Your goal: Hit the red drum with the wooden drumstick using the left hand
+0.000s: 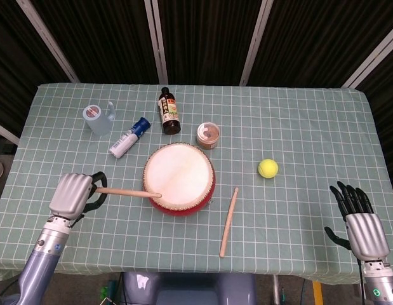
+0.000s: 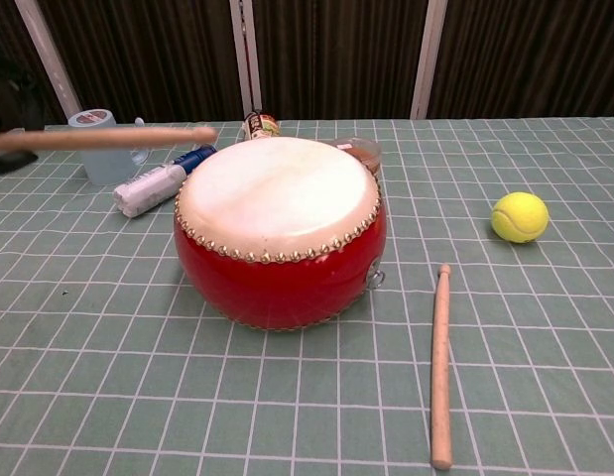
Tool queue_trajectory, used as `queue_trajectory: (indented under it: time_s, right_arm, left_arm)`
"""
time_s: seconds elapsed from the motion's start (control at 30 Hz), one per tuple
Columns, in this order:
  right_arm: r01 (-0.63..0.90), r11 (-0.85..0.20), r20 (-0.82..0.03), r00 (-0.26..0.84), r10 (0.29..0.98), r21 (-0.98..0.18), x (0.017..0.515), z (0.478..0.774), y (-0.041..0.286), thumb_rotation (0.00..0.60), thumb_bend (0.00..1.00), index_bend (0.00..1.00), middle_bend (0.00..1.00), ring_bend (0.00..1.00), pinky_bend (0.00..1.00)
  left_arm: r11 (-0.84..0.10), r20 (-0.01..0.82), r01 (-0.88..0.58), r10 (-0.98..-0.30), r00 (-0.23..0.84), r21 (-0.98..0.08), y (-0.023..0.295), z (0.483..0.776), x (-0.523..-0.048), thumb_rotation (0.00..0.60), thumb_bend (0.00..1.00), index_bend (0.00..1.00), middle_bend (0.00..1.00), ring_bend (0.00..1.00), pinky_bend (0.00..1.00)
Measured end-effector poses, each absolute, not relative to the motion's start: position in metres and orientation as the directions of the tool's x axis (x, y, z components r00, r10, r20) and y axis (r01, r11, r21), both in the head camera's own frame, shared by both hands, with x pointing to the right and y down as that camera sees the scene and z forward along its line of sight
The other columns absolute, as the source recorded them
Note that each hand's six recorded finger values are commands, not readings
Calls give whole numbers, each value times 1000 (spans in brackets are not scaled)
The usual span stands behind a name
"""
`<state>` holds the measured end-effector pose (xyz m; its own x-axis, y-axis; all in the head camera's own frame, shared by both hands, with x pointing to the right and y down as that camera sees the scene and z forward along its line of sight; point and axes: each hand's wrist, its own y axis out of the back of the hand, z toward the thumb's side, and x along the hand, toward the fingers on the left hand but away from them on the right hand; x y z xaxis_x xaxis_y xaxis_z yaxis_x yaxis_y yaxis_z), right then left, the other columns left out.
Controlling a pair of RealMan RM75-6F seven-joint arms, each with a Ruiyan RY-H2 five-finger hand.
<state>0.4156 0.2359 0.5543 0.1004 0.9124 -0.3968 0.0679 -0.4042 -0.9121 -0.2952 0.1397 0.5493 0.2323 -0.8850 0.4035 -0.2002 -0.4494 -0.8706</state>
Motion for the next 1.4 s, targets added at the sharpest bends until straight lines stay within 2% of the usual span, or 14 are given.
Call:
queue_trajectory:
  time_s: [0.27,0.4,0.53,0.63,0.77,0.87,1.0,1.13,1.23,1.33,1.4]
  right_arm:
    - [69,-405,-397,103,912,-912,415,554,236,600,264,0,0,0,66]
    - [71,-405,-397,104,912,-912,415,554,235,600,264,0,0,0,66]
    - [72,-406,-398,105,912,-911,416,554,235,600,264,0,0,0,66]
    - [75,-408,-400,106,910,-910,416,555,236,600,265,0,0,0,66]
    - [86,-403,-394,106,913,-911,417,553,235,600,264,0,0,0,66]
    - [93,-387,-377,111,920,-917,416,550,234,600,264,0,0,0,66]
    - [97,-381,-370,114,922,-919,416,549,234,600,264,0,0,0,66]
    - [92,-381,-370,115,922,-920,415,550,235,600,264,0,0,0,66]
    - [88,-384,-374,115,920,-919,415,550,236,600,265,0,0,0,66]
    - [85,-384,-374,112,921,-919,416,551,235,600,264,0,0,0,66]
    - [85,-387,-377,108,920,-918,416,551,236,600,264,0,0,0,66]
  left_arm:
    - [-317,250,-373,-944,216,-872,112,530,-269,600,513,718,1000,1000,947]
    - [-243,177,-434,-966,188,-867,96,536,-253,600,512,716,1000,1000,947]
    - [-202,148,-432,-977,156,-879,85,554,-240,600,510,717,1000,1000,947]
    - [-230,193,-361,-972,136,-904,85,579,-238,600,509,721,1000,1000,957]
    - [-354,338,-164,-934,120,-921,97,613,-245,600,510,732,1000,1000,975]
    - [-464,462,-2,-884,72,-886,108,633,-257,600,510,732,1000,1000,975]
    - [-594,600,148,-800,-11,-791,122,645,-276,600,510,735,1000,1000,975]
    - [-646,646,161,-761,-59,-746,129,648,-286,600,510,735,1000,1000,975]
    - [-610,608,86,-792,-51,-788,123,639,-286,600,510,735,1000,1000,975]
    - [-495,496,-48,-868,8,-867,109,616,-274,600,510,734,1000,1000,975]
    - [-383,376,-159,-924,73,-910,97,591,-260,600,509,733,1000,1000,975]
